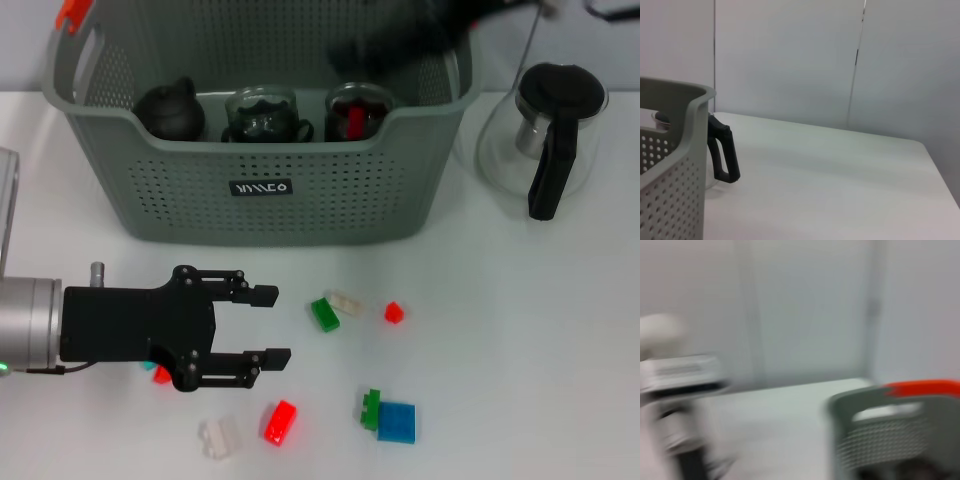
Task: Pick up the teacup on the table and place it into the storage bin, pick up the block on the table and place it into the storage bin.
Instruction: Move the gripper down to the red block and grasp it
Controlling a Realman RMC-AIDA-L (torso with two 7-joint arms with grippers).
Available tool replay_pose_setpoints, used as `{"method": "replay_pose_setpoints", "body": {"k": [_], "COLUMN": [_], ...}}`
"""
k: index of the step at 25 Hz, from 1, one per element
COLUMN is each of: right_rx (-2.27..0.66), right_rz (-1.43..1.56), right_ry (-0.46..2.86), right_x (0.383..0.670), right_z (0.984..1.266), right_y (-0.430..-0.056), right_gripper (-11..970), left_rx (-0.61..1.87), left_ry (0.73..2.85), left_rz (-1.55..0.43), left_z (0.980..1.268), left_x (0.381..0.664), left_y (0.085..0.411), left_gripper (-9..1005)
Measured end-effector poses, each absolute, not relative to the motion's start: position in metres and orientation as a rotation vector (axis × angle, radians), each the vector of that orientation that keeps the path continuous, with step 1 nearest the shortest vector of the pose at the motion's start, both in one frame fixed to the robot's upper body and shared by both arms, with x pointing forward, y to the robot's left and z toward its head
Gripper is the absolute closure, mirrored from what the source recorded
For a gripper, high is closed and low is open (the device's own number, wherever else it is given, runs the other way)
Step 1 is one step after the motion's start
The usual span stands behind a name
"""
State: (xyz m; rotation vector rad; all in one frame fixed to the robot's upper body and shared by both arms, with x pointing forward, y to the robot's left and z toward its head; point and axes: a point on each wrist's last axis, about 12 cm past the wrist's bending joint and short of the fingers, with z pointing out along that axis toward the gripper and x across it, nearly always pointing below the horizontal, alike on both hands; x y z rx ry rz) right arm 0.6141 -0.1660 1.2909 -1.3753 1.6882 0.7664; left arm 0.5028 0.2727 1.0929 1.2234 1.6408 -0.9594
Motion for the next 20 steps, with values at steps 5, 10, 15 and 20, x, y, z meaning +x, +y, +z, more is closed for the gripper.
{"method": "replay_pose_setpoints", "body": {"k": [5,10,15,20], "right_rx": [-1.541,-1.59,-1.611,-1.658], "right_rz": [0.843,0.789,0.627,0.523], "right_ry": [1.765,1.986,2.18,2.234], "right_x": [0.573,0.563,0.578,0.593], "right_z": [1.263,1.225,1.19,1.161], "right_y": [-0.194,-0.202,-0.187,-0.162], "right_gripper": [83,28,29,33], "left_rx": [1.229,1.23,1.233,1.235], "left_ry": [1.634,1.632,1.628,1.626], "left_rz": [-0.948,-0.947,-0.943,-0.943], "left_z": [1.093,1.093,1.094,1.093], "left_x": [0.504,0.504,0.505,0.504], "left_y": [0.272,0.272,0.272,0.272], "left_gripper": [322,322,322,322]}}
